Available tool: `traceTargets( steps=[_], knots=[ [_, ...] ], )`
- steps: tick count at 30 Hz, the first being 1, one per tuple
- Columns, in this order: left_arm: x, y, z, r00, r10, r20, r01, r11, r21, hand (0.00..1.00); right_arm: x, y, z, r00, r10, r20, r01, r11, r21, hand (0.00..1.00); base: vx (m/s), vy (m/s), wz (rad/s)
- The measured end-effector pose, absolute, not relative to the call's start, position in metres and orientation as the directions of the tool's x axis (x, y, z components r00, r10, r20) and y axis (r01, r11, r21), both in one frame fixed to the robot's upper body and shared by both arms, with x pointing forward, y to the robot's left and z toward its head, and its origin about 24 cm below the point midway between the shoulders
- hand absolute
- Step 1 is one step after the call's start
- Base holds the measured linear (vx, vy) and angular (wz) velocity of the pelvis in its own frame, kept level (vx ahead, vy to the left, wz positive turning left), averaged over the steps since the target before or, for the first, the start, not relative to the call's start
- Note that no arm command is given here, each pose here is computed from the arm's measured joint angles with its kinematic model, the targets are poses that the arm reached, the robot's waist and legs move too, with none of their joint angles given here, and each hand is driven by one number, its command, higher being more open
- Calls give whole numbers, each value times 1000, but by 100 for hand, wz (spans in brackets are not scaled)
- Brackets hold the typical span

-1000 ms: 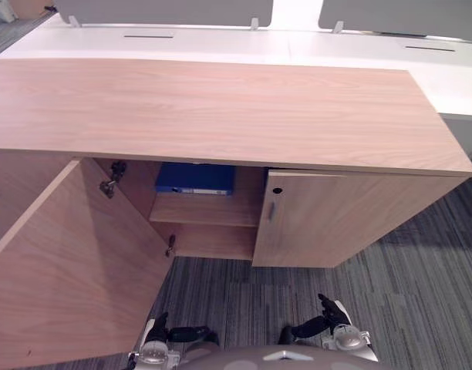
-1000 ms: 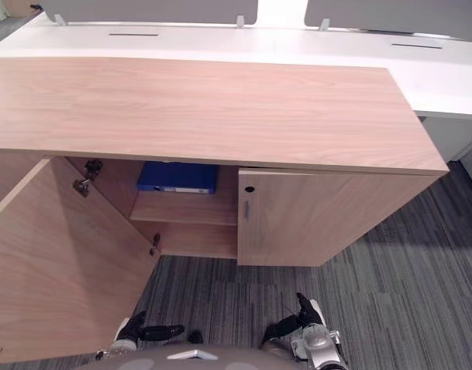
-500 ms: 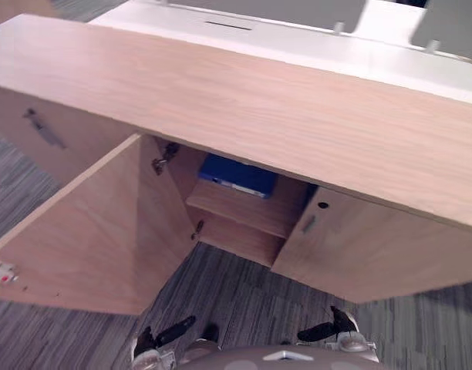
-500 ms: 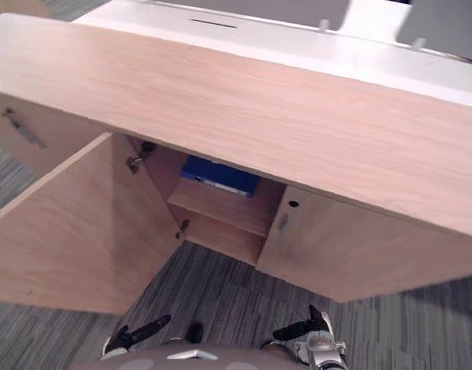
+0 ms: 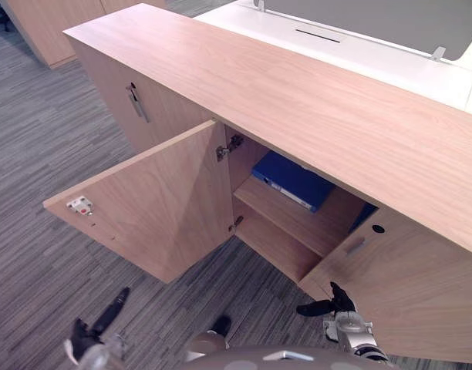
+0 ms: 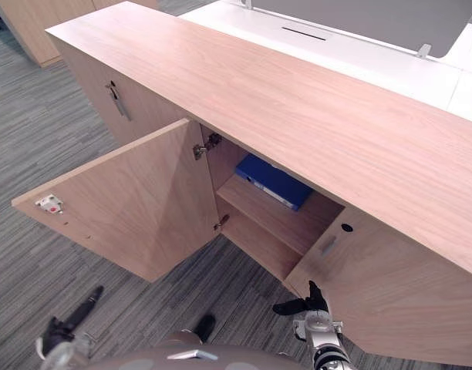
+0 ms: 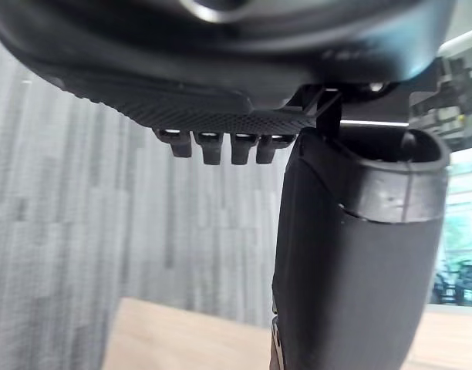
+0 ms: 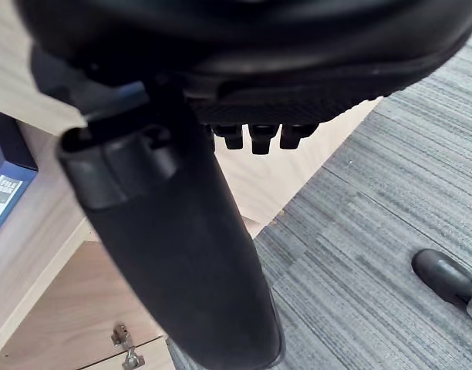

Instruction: Walk over to the cabinet, pick up the folder, carry it to the office cabinet, place the folder inside the office cabinet, then close the office cabinet door

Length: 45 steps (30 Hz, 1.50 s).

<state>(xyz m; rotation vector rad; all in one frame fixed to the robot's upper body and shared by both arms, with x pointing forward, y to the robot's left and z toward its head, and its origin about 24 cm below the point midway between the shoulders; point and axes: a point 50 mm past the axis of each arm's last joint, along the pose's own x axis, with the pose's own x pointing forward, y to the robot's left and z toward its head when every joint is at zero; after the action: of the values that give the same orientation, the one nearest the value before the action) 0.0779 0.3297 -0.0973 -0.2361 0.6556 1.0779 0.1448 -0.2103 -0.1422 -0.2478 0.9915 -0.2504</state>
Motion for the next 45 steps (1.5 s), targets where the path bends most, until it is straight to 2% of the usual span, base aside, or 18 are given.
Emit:
traceTargets(
  steps=[4,5,10,15,25,29,45],
  knots=[
    [92,364,-67,359,802,-477,-861,482,164,100,145,-215,-141,525,-325,-786,93,941,-327,100,-1,-5,2],
    [101,378,-51,397,818,-415,-849,500,173,100,144,-218,-141,525,-327,-786,89,939,-331,100,-10,-25,-4],
    [127,400,-13,487,831,-268,-815,543,204,100,138,-225,-141,517,-338,-787,70,932,-355,100,0,-24,-4],
    [145,403,6,555,810,-189,-779,586,222,100,131,-230,-142,511,-335,-792,64,933,-354,100,-6,-39,-21],
    [154,397,8,613,770,-178,-718,637,281,100,117,-238,-144,481,-348,-804,58,928,-367,100,11,-31,-21],
    [164,384,0,675,707,-211,-635,702,323,100,117,-237,-145,482,-336,-809,53,933,-356,100,10,-27,-19],
    [126,356,-41,618,707,-345,-636,707,309,100,114,-234,-147,469,-323,-822,40,938,-345,100,-12,-21,-14]
  ],
)
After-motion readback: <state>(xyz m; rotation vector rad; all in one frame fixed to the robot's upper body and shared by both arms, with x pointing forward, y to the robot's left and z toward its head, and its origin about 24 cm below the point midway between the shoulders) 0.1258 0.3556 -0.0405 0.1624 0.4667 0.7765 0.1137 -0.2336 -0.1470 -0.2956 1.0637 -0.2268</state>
